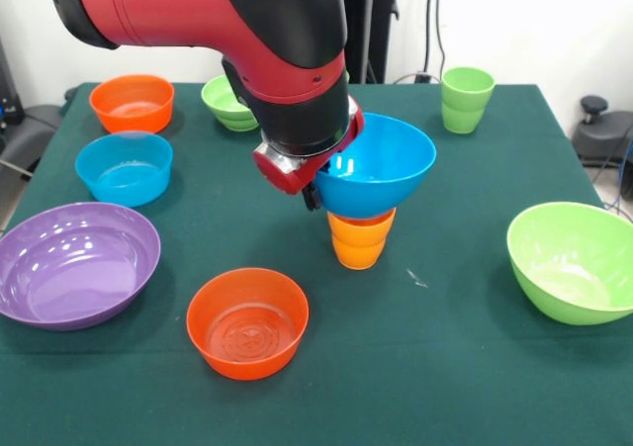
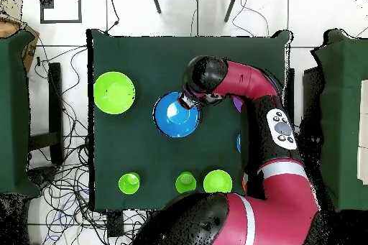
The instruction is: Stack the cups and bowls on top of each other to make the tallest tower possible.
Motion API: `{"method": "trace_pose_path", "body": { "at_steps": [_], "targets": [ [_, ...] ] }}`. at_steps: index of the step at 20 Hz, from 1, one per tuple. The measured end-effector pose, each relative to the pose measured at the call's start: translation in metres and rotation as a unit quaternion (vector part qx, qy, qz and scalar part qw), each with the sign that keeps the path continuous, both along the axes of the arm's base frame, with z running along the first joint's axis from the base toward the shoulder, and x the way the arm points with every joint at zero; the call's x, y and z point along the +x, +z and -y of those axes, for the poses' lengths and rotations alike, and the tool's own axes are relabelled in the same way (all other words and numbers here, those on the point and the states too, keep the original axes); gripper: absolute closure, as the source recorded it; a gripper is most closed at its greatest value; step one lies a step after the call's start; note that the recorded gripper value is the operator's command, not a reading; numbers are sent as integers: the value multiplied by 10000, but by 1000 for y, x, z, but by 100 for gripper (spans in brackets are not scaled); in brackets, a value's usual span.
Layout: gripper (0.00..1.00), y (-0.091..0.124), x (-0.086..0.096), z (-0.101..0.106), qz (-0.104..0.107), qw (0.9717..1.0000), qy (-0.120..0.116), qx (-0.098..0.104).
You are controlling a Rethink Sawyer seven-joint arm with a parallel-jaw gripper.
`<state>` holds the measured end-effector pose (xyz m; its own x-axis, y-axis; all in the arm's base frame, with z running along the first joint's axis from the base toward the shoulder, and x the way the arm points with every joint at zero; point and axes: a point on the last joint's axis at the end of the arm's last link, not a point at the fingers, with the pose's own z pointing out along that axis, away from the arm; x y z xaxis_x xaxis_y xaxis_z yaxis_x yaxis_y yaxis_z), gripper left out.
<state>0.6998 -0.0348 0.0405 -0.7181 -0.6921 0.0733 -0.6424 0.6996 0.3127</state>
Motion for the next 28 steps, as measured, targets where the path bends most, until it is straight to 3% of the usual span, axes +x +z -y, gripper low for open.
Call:
{"method": "trace_pose_path", "body": {
  "at_steps": [28],
  "targets": [
    [100, -2, -5, -5, -60, 10000, 41, -21]
  ]
}}
